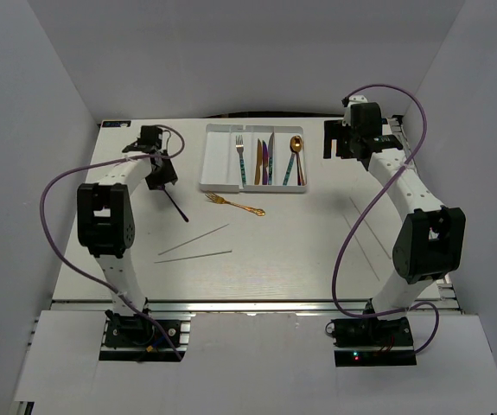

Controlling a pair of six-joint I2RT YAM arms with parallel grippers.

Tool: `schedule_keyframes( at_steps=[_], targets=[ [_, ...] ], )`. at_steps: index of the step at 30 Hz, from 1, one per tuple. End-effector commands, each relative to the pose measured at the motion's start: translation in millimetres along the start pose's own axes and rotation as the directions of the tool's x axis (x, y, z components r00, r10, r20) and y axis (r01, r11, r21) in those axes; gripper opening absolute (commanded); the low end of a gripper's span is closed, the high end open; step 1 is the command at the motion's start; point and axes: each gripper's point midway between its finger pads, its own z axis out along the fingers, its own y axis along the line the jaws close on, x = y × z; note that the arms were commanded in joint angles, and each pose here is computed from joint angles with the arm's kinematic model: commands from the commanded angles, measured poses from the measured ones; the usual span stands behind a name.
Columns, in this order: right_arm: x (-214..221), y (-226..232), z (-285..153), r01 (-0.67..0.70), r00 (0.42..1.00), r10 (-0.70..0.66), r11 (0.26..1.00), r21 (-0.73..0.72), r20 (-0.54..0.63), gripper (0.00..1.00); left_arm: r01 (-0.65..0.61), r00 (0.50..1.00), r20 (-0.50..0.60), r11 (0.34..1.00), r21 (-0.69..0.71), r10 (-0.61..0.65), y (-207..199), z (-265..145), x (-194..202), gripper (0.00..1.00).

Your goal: Sort the eating utensils into containers

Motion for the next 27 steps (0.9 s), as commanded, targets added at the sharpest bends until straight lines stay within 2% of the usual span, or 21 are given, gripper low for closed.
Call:
schedule_keyframes(
  at_steps=[1,5,11,14,15,16,17,19,23,24,27],
  targets=[
    [-27.1,2.1,-4.7,0.019,0.997,-0.018,1.0,-0.002,0.078,0.89,0.016,0.999,-0.033,1.0,-0.014,-0.016,-2.2,0.7,4.9,0.57],
    [-25.2,-0.4,-5.9,0.023,0.997,-0.024,1.0,0.008,0.075,0.89,0.013,0.997,-0.077,0.999,-0.051,-0.017,2.7,21.3,16.4,0.57],
    [-26.4,-2.2,-8.4,0.024,0.996,-0.025,1.0,0.017,0.085,0.89,0.0,0.975,-0.218,0.989,-0.149,-0.032,35.8,38.8,66.6,0.53],
    [-26.8,-2.3,-9.6,0.025,0.996,-0.027,0.999,0.02,0.088,0.89,0.021,0.96,-0.272,0.985,-0.169,-0.067,50.8,41.0,88.4,0.34],
    [-27.3,-2.4,-10.2,0.027,0.996,-0.029,0.999,0.021,0.089,0.89,0.03,0.956,-0.284,0.986,-0.166,-0.077,52.8,41.7,91.8,0.21],
    [-26.4,-3.3,-10.3,0.028,0.996,-0.029,0.999,0.022,0.088,0.89,0.034,0.955,-0.287,0.986,-0.164,-0.08,52.9,41.4,92.7,0.17],
    [-26.4,-3.3,-10.3,0.028,0.996,-0.029,0.999,0.022,0.088,0.89,0.031,0.957,-0.28,0.987,-0.155,-0.074,51.0,41.1,88.6,0.14],
    [-25.9,-2.9,-11.3,0.029,0.996,-0.031,0.999,0.019,0.086,0.89,0.012,0.966,-0.256,0.991,-0.136,-0.047,47.4,39.0,75.5,0.0],
    [-21.1,-2.6,-10.6,0.027,0.996,-0.028,0.999,0.017,0.08,0.89,0.03,0.997,-0.077,0.999,-0.032,-0.033,17.5,10.6,-1.1,0.0],
    [-17.3,-2.3,-9.6,0.028,0.997,-0.03,0.999,0.018,0.072,0.89,0.035,0.999,0.016,0.999,0.017,-0.035,2.8,-6.8,-40.4,0.0],
    [-13.7,-4.7,-9.9,0.032,0.997,-0.034,0.999,0.027,0.069,0.89,-0.004,0.987,0.157,0.993,0.12,-0.015,-40.0,-41.2,-93.6,0.0]
  ],
)
